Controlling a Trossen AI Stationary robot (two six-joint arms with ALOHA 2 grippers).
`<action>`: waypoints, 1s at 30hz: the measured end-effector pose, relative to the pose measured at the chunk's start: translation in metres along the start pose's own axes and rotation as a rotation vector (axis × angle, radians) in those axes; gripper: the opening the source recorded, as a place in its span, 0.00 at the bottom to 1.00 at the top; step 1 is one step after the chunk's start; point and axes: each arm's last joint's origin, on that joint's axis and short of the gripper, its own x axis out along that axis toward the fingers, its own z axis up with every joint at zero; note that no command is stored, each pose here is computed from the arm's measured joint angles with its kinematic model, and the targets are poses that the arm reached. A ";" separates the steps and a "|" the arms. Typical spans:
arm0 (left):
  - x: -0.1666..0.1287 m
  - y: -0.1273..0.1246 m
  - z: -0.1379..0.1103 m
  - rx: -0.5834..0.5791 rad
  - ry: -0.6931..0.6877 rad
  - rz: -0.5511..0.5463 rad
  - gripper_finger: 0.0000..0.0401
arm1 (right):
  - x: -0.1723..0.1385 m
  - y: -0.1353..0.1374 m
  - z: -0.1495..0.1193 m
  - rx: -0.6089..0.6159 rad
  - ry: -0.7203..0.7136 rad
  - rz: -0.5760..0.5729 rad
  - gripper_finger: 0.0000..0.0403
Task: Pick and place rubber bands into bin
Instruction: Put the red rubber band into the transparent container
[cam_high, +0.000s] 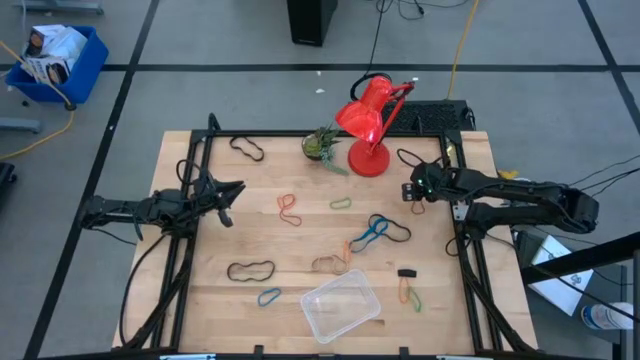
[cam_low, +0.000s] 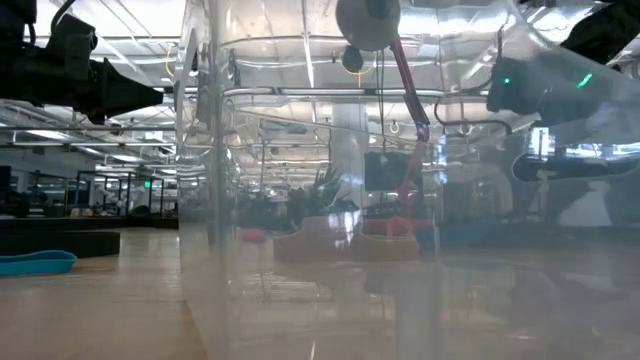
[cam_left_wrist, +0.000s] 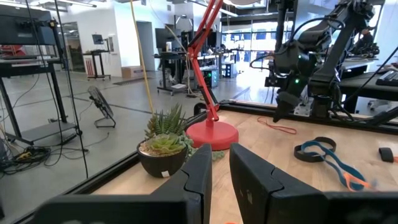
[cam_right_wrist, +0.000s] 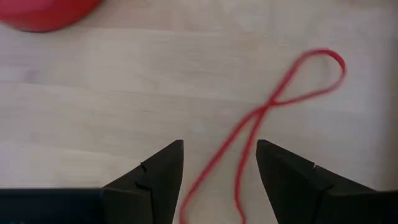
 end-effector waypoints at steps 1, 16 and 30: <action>0.000 0.000 0.000 0.000 0.000 0.000 0.16 | 0.002 -0.002 -0.001 0.015 0.002 -0.007 0.49; 0.000 0.000 0.000 0.001 0.000 0.001 0.16 | 0.036 -0.023 -0.016 0.154 -0.078 0.033 0.47; 0.000 0.001 0.000 0.028 0.002 0.028 0.16 | 0.044 -0.035 -0.026 0.097 -0.050 -0.024 0.10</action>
